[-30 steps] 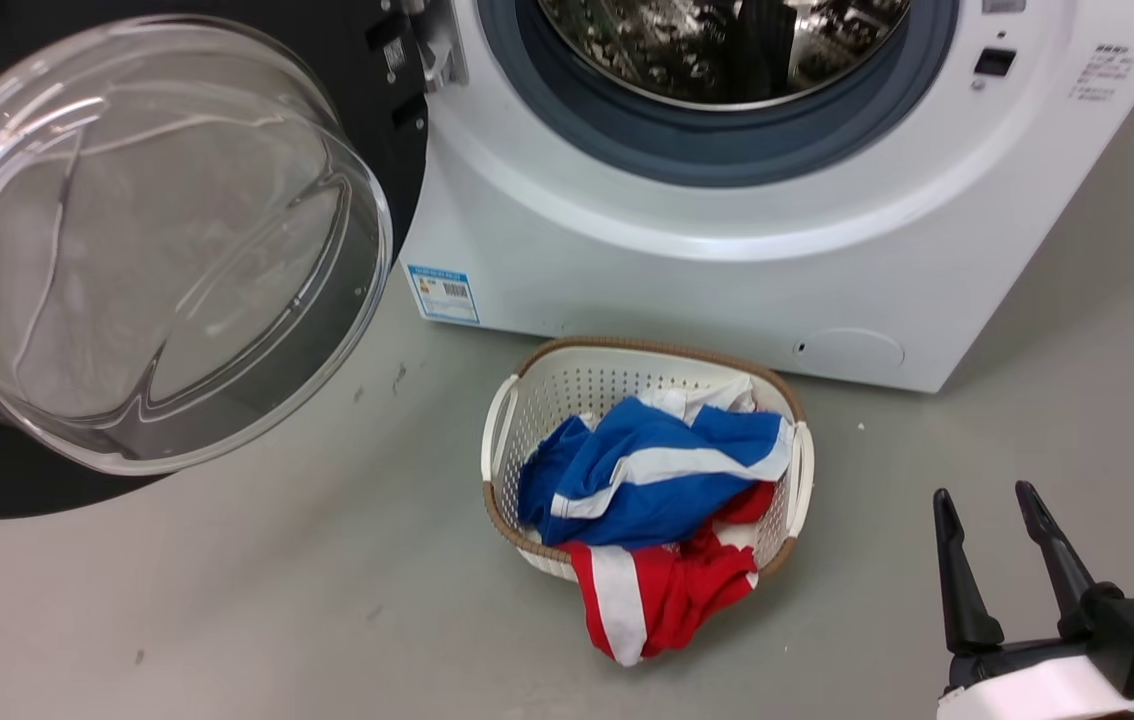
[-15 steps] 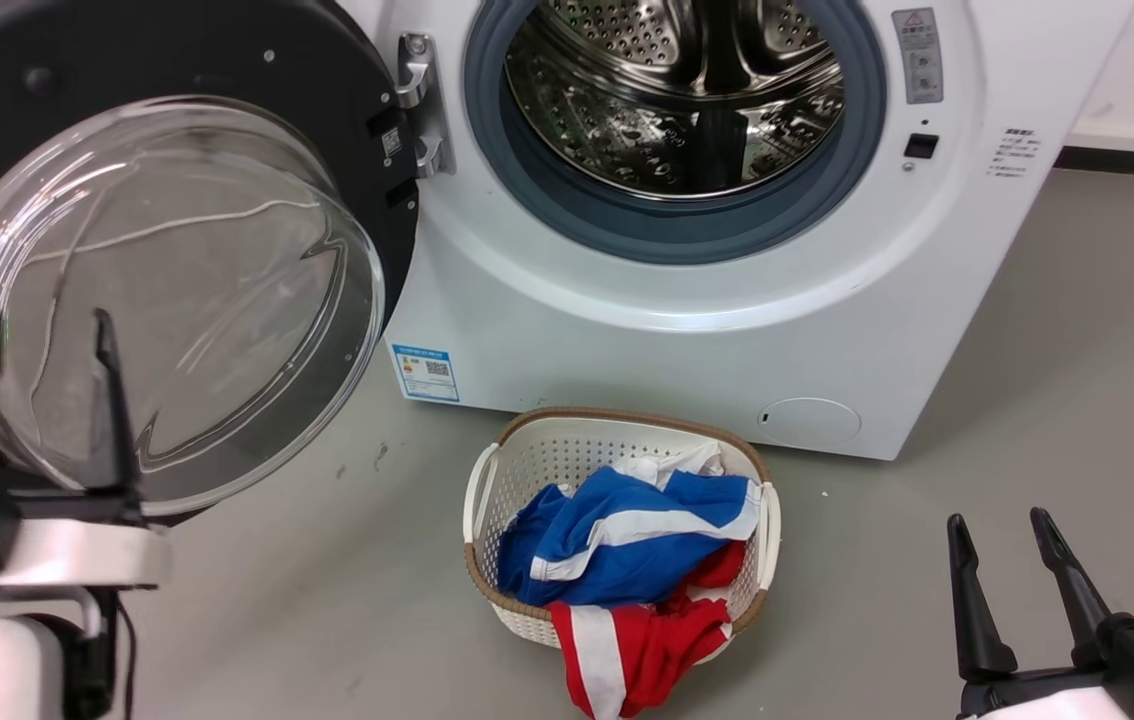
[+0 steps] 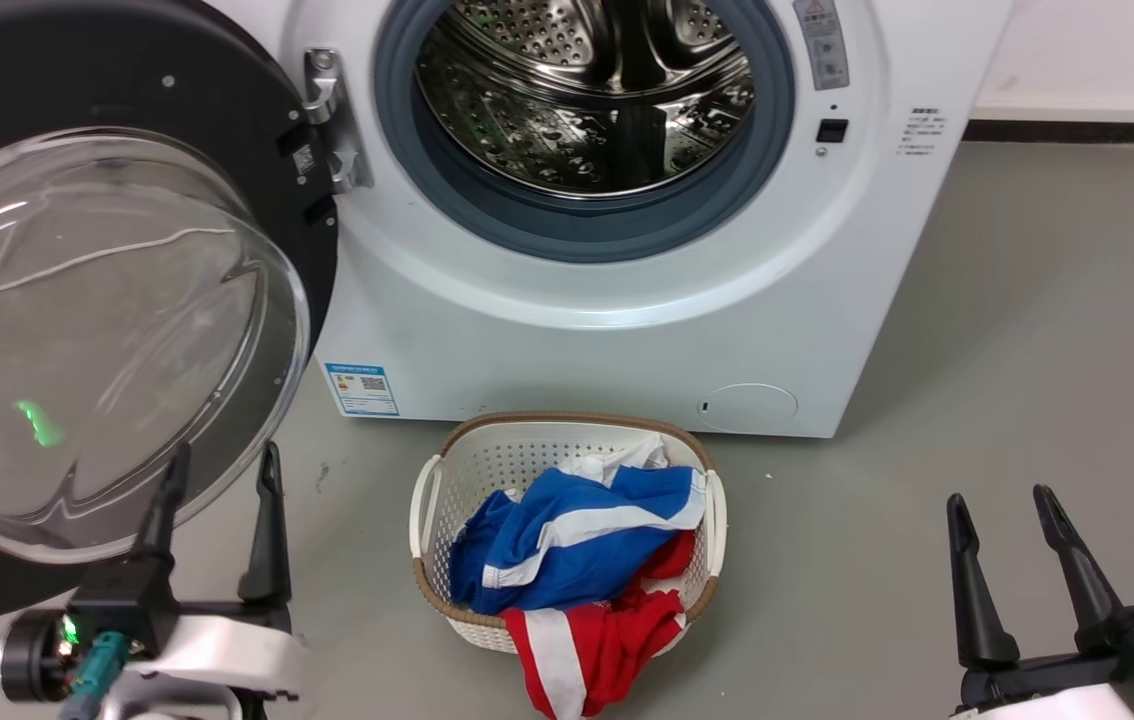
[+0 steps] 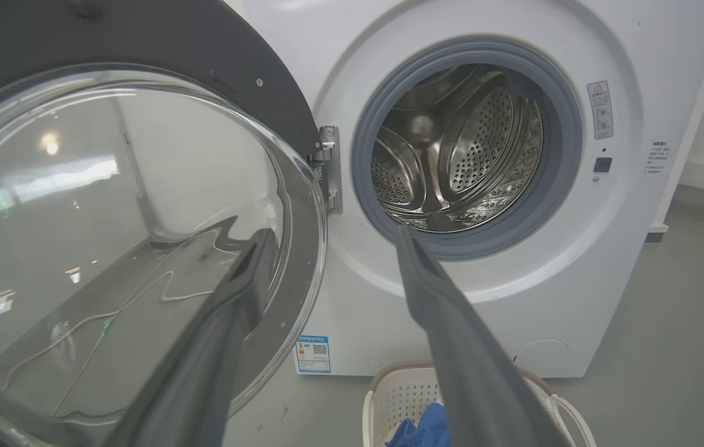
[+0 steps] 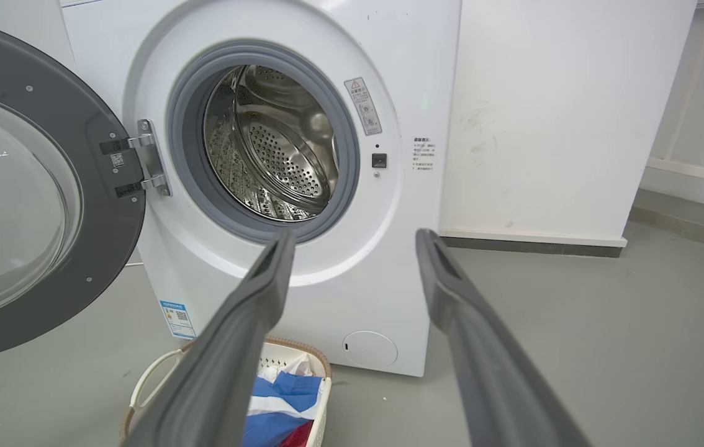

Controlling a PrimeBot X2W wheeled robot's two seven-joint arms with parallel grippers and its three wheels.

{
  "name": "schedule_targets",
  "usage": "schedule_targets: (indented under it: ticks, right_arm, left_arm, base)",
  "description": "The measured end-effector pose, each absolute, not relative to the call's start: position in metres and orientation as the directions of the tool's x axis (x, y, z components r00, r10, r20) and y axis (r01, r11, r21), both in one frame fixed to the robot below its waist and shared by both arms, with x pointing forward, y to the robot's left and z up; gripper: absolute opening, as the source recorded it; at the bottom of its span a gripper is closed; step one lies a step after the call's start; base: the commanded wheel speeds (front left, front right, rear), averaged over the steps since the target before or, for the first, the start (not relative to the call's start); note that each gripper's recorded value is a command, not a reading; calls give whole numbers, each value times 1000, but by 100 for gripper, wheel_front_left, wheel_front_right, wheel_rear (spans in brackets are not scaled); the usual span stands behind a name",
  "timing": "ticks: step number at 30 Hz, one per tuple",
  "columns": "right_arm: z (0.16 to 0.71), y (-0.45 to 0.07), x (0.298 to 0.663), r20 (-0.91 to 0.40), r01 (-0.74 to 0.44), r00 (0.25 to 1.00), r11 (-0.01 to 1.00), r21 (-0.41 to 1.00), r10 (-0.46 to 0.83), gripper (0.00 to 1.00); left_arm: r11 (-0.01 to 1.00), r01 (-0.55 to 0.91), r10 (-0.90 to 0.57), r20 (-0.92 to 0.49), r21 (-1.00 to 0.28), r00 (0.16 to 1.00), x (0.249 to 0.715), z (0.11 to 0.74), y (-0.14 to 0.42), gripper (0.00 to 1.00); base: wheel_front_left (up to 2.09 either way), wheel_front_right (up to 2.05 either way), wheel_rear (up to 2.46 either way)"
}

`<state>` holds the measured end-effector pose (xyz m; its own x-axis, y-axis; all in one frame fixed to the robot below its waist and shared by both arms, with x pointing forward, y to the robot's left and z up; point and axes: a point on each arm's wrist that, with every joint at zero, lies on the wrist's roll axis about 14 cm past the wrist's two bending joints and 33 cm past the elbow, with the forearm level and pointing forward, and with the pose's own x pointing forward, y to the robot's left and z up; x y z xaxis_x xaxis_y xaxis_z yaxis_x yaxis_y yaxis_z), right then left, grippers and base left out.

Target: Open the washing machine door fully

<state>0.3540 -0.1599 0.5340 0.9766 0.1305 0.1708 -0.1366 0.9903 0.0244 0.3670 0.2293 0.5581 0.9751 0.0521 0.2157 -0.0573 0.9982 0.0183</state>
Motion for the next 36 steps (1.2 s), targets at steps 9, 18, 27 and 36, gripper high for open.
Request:
schedule_targets:
  ticks: [9,18,27,36]
  right_arm:
    - [530,-179,345,157,-75,985,997,27,70,100]
    - [517,-192,337,115,-35,993,998,42,30,100]
    - [512,-192,332,101,-34,995,998,50,29,100]
    - [493,-191,327,40,-31,999,998,63,28,0]
  left_arm:
    - [1000,-5,7,79,-26,997,369,507,198,100]
    - [1000,7,-5,51,-30,999,365,497,192,100]
    - [999,-8,10,51,-34,999,357,496,194,100]
    - [999,-17,16,-25,-31,1000,347,473,195,0]
  base:
    - [0,0,0]
    - [0,0,0]
    - [0,0,0]
    - [0,0,0]
